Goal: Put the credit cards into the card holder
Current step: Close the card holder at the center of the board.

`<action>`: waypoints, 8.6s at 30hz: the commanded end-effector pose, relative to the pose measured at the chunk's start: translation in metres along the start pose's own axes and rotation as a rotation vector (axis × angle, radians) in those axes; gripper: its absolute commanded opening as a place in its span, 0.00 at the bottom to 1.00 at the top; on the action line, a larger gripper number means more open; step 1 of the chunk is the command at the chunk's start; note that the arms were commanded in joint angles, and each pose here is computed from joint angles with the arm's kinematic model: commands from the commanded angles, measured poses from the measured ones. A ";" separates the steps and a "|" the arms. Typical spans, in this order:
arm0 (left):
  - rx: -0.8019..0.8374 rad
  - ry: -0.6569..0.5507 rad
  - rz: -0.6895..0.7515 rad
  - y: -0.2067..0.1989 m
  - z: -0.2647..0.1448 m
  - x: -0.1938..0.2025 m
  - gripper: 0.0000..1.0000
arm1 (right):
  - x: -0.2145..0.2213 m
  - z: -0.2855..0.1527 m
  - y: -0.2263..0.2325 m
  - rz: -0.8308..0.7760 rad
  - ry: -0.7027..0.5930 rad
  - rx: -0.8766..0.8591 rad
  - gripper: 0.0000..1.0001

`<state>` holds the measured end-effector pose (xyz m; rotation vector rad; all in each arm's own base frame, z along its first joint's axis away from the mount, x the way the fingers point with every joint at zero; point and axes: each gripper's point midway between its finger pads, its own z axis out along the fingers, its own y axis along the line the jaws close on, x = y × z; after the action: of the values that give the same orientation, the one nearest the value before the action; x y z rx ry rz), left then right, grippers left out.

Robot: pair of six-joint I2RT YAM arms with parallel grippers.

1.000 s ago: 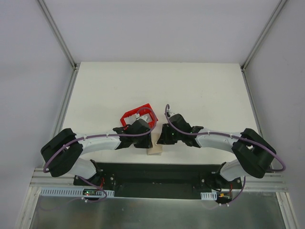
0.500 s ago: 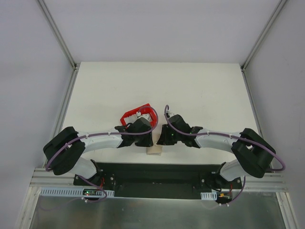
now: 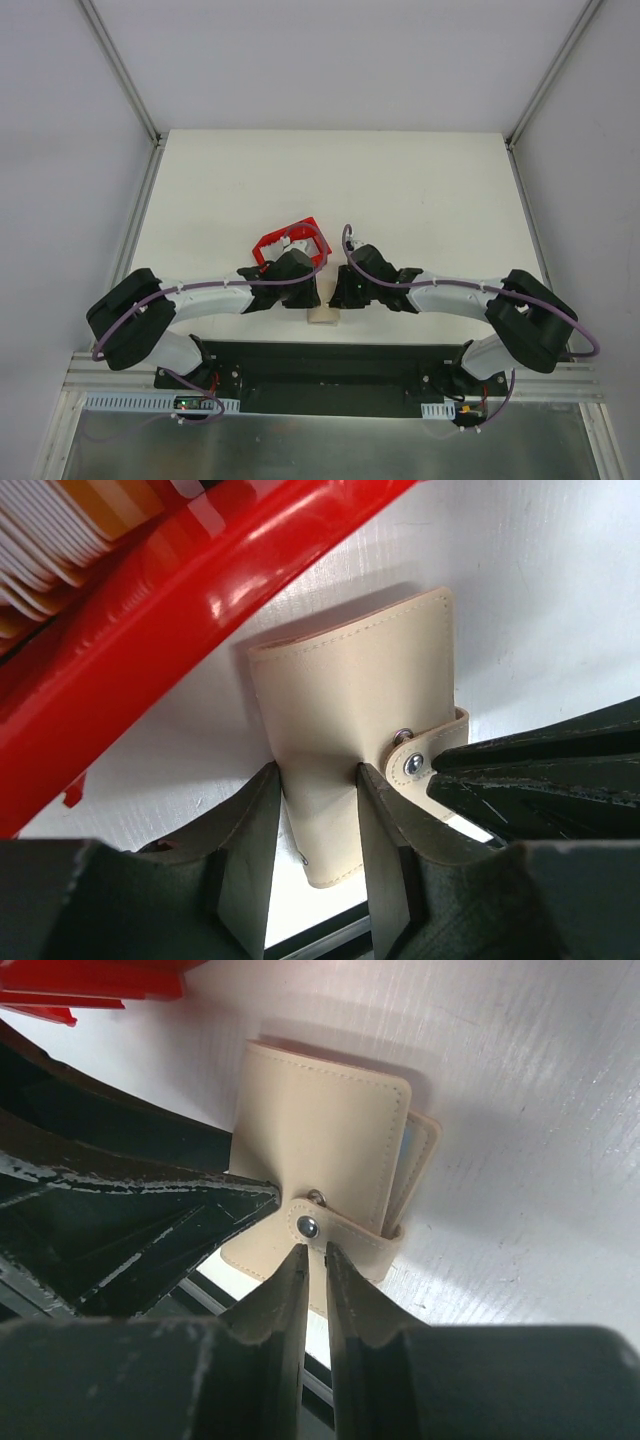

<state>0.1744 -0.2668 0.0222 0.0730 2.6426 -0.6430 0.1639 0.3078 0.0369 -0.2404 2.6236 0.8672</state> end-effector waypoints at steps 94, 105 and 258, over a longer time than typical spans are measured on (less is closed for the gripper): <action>-0.027 -0.175 0.061 -0.009 -0.024 -0.050 0.41 | -0.025 0.002 -0.025 -0.024 -0.089 0.222 0.16; -0.044 -0.076 0.092 -0.007 -0.002 -0.036 0.38 | -0.034 -0.009 -0.023 -0.017 -0.155 0.185 0.17; 0.000 0.029 0.211 -0.010 0.001 -0.007 0.37 | -0.034 -0.001 -0.005 -0.040 -0.073 0.092 0.18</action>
<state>0.1830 -0.2786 0.0260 0.3436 2.6248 -0.5804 0.1902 0.2941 0.0370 -0.2088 2.6026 0.6860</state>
